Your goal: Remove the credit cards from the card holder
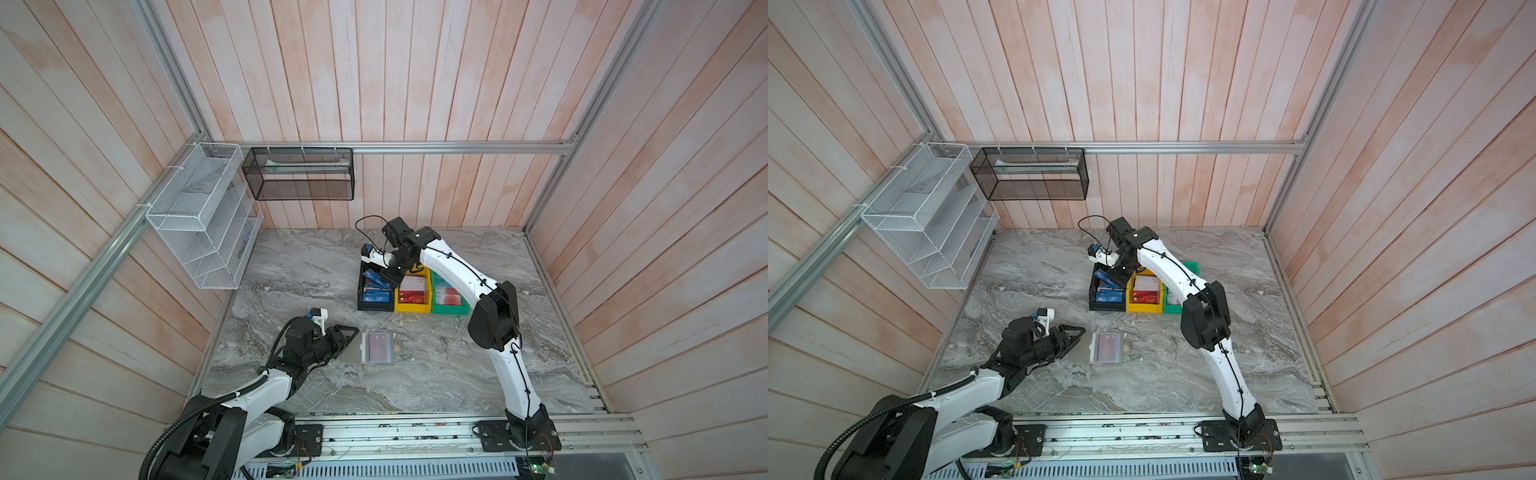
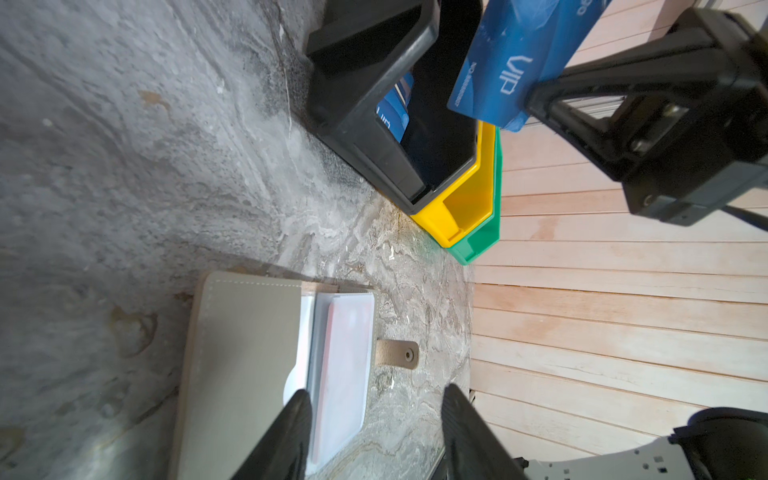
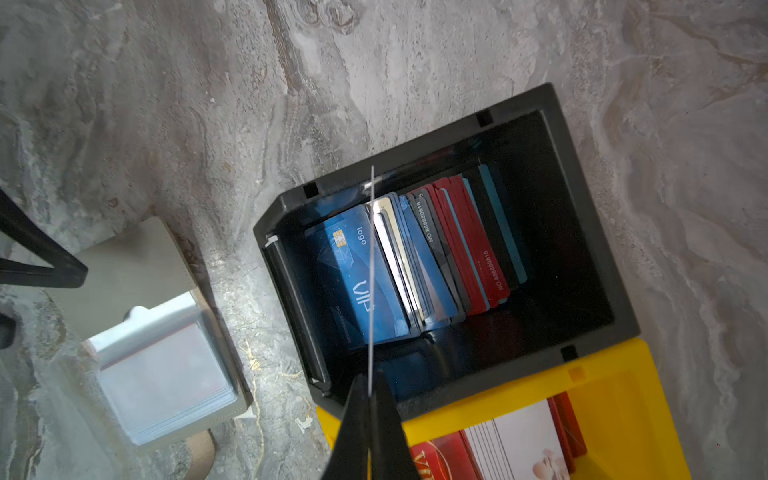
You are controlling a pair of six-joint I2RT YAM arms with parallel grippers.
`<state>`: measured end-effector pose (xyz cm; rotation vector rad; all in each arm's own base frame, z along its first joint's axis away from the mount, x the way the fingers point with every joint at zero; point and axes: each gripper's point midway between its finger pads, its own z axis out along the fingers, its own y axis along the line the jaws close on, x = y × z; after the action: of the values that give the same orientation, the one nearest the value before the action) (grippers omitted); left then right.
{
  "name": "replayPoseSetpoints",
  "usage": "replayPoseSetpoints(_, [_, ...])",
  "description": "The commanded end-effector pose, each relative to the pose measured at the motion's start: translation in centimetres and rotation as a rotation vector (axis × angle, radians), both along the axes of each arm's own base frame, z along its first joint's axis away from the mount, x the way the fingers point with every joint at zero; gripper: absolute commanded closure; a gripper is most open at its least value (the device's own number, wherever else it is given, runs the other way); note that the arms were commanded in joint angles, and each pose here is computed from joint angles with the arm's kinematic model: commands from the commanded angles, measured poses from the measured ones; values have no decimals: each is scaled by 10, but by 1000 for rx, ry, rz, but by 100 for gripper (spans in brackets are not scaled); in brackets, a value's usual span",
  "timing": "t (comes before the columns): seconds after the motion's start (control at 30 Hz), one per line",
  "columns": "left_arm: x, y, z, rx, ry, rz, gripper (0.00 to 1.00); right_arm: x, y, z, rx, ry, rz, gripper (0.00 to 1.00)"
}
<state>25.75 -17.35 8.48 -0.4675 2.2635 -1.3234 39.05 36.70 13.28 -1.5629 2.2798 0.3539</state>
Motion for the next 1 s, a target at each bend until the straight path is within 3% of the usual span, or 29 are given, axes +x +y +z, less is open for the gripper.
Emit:
replayPoseSetpoints(0.0, [5,-4,10,-5,-43,-22,47,-4,-17,-25,-143,-30,23,100])
replayPoseSetpoints(0.2, [4,-4,8,-5,-39,-22,47,-6,-30,-41,-226,-54,33,100])
replayPoseSetpoints(0.97, [3,-4,1,2,-27,-26,47,-27,-20,-49,-323,-128,138,100])
